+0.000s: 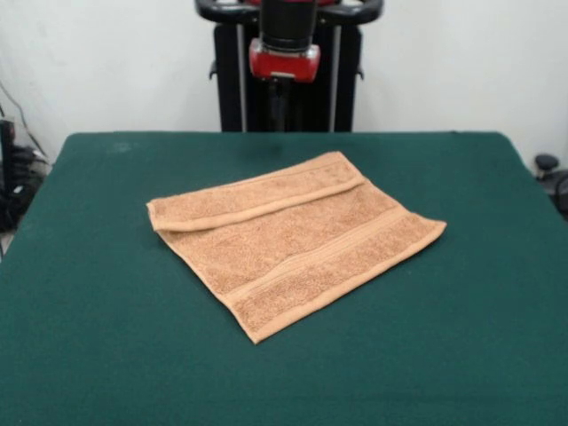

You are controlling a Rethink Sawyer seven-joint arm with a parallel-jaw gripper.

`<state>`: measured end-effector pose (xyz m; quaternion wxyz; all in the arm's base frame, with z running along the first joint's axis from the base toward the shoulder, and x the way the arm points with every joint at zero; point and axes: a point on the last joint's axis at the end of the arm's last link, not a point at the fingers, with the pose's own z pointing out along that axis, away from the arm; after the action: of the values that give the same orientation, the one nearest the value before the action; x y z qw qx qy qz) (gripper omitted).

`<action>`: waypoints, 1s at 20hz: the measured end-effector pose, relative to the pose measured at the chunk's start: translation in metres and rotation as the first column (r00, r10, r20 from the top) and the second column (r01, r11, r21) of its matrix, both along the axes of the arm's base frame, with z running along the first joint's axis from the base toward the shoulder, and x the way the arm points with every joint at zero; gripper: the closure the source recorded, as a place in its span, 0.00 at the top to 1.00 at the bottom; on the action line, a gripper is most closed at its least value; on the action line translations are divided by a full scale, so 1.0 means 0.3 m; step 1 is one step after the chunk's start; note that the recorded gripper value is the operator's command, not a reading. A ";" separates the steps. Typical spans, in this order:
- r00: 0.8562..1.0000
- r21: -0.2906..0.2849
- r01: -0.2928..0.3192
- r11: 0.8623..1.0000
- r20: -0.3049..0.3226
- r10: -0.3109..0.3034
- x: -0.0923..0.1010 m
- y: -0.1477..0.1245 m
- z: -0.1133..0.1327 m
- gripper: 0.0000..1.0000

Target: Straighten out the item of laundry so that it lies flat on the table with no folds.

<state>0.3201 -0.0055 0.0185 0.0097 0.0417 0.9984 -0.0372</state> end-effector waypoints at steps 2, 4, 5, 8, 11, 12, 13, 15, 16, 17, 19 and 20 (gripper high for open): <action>1.000 -0.004 -0.003 1.000 0.006 0.003 0.032 -0.009 -0.004 0.00; 1.000 -0.009 -0.006 1.000 0.014 0.006 0.061 -0.018 -0.008 0.00; 1.000 -0.012 -0.008 1.000 0.020 0.008 0.078 -0.023 -0.010 0.00; 0.999 -0.016 -0.016 1.000 0.037 0.017 0.122 -0.031 -0.015 0.00; 0.998 -0.015 -0.030 0.999 0.064 0.030 0.188 -0.033 -0.024 0.00; 0.996 -0.016 -0.036 0.999 0.079 0.037 0.227 -0.036 -0.030 0.00; 0.995 -0.016 -0.038 0.999 0.086 0.040 0.244 -0.038 -0.032 0.00; 0.994 -0.019 -0.044 0.999 0.102 0.046 0.287 -0.048 -0.038 0.00; 0.993 -0.020 -0.046 0.999 0.107 0.048 0.302 -0.053 -0.040 0.00; 0.993 -0.019 -0.047 0.999 0.111 0.049 0.317 -0.057 -0.042 0.00; 0.991 -0.016 -0.050 0.999 0.120 0.052 0.346 -0.068 -0.047 0.00; 0.991 -0.014 -0.051 0.999 0.125 0.052 0.363 -0.077 -0.050 0.00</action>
<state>0.4292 -0.0286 0.0035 0.0734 0.0182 0.9963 -0.0399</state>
